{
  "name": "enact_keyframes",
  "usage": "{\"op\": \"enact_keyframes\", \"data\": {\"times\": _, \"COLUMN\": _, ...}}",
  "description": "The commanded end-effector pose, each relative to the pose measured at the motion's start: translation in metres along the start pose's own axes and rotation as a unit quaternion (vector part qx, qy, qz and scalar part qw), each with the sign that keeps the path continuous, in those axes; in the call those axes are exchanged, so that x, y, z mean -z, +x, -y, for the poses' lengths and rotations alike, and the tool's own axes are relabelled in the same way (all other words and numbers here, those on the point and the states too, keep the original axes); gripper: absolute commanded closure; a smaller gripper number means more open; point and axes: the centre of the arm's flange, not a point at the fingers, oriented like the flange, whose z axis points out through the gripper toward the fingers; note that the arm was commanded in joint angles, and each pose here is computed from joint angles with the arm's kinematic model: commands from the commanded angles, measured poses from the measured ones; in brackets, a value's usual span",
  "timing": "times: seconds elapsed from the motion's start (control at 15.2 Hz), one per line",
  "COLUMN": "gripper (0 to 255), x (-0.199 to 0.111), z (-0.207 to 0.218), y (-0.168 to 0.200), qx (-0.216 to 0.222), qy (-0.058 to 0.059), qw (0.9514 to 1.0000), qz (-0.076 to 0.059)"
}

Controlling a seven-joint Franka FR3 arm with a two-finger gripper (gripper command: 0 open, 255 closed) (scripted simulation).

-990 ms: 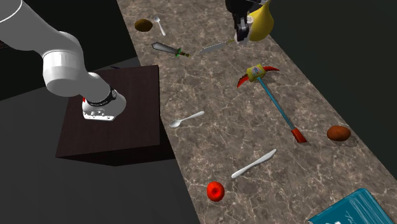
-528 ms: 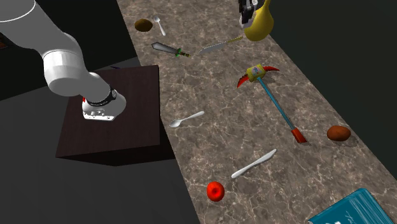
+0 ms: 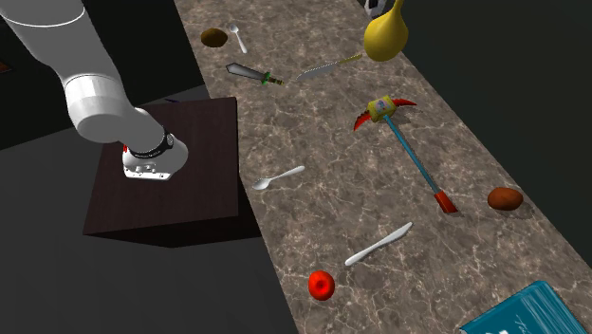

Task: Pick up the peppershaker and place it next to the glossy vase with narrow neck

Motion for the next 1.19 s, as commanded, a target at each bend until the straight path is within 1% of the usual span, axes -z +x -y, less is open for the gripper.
{"op": "enact_keyframes", "data": {"times": 0.0, "gripper": 255, "x": -0.007, "z": 0.023, "y": 0.009, "qx": 0.0, "qy": 0.0, "qw": 1.0, "qz": 0.0}}
{"op": "enact_keyframes", "data": {"times": 0.46, "gripper": 255, "x": -0.031, "z": 0.105, "y": 0.042, "qx": 0.0, "qy": 0.0, "qw": 1.0, "qz": 0.0}}
{"op": "enact_keyframes", "data": {"times": 1.12, "gripper": 255, "x": -0.082, "z": 0.096, "y": 0.029, "qx": 0.0, "qy": 0.0, "qw": 1.0, "qz": 0.0}}
